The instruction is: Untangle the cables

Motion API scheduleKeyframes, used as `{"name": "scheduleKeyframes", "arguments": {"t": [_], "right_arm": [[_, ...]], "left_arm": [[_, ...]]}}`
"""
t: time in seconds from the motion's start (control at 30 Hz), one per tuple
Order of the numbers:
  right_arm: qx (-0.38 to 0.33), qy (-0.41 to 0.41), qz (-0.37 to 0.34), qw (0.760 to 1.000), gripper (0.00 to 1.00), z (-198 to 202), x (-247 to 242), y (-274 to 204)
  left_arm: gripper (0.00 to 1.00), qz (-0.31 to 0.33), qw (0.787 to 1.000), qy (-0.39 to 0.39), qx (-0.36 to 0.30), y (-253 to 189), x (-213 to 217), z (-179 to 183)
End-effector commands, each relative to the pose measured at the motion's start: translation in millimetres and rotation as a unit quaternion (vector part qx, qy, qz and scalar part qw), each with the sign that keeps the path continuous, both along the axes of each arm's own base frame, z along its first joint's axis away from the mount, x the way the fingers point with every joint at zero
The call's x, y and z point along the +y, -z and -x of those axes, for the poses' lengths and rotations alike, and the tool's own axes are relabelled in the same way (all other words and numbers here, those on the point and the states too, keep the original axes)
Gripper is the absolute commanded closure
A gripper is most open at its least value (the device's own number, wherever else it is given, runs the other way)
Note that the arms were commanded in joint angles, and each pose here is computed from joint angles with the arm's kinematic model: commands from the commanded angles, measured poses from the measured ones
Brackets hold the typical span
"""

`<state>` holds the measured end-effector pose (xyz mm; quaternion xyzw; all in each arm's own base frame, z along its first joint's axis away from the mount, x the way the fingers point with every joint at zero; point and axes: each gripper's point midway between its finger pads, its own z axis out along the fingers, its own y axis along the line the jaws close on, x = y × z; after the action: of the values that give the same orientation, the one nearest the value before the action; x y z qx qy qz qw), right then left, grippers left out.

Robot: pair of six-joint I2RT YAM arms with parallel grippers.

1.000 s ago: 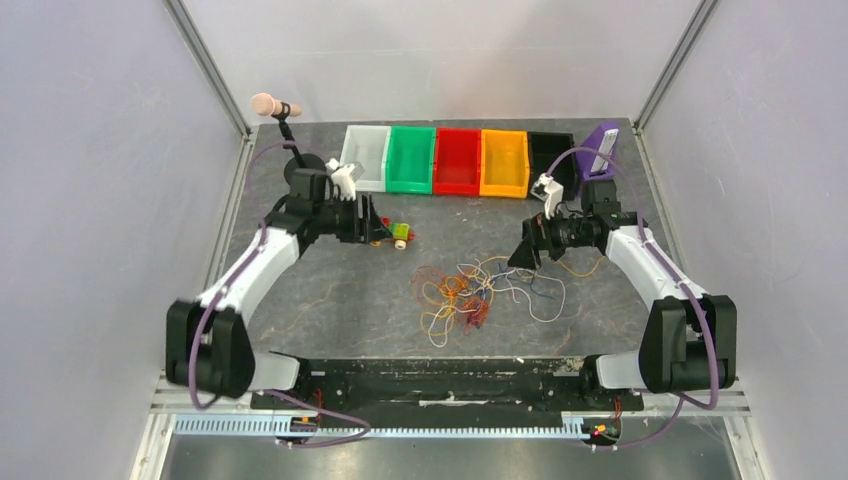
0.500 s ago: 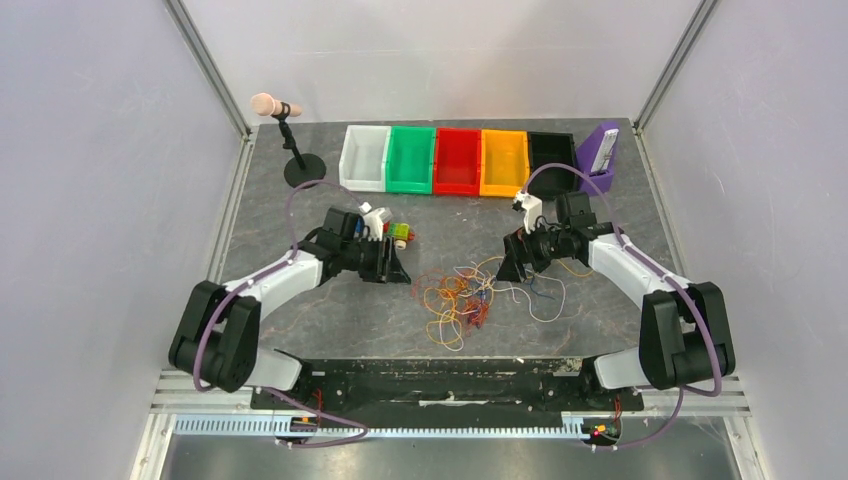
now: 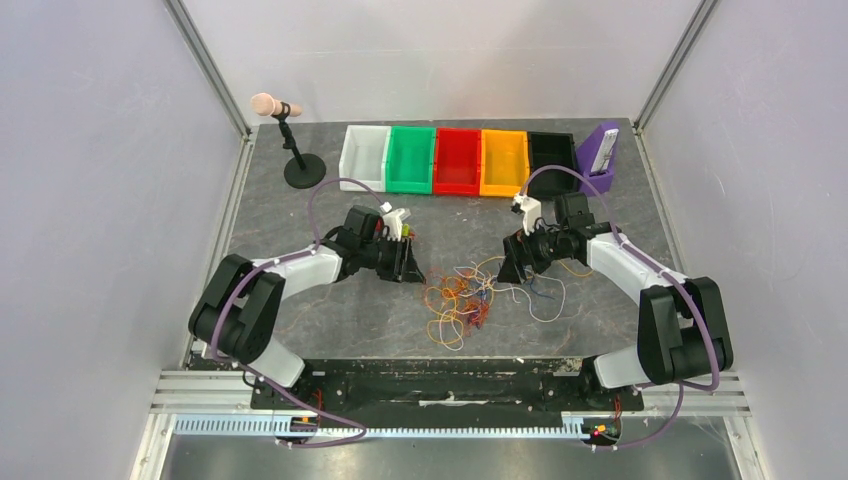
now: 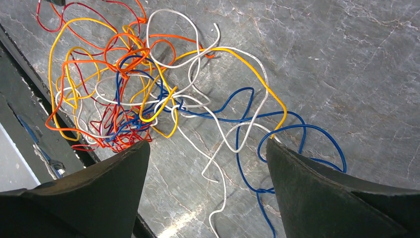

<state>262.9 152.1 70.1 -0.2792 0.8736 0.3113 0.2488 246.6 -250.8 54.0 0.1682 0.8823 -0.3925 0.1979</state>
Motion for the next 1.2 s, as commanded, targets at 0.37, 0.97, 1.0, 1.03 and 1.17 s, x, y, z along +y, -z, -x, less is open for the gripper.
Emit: {"name": "scheduleKeyframes", "arguments": {"t": [0.37, 0.97, 1.0, 1.03, 1.17], "right_arm": [[0.004, 0.025, 0.128, 0.991, 0.26, -4, -40, 47], [0.027, 0.018, 0.263, 0.964, 0.41, 15, -89, 96], [0.026, 0.017, 0.266, 0.963, 0.41, 15, -91, 97], [0.024, 0.016, 0.270, 0.962, 0.41, 15, -92, 97], [0.023, 0.014, 0.288, 0.957, 0.41, 17, -100, 102]], "left_arm": [[0.98, -0.042, 0.997, -0.012, -0.059, -48, 16, -26], [0.98, -0.040, 0.919, -0.127, -0.371, -356, 104, -49], [0.98, -0.036, 0.912, -0.135, -0.385, -373, 108, -50], [0.98, -0.031, 0.905, -0.143, -0.400, -393, 110, -51], [0.98, -0.017, 0.870, -0.181, -0.459, -458, 125, -54]]}}
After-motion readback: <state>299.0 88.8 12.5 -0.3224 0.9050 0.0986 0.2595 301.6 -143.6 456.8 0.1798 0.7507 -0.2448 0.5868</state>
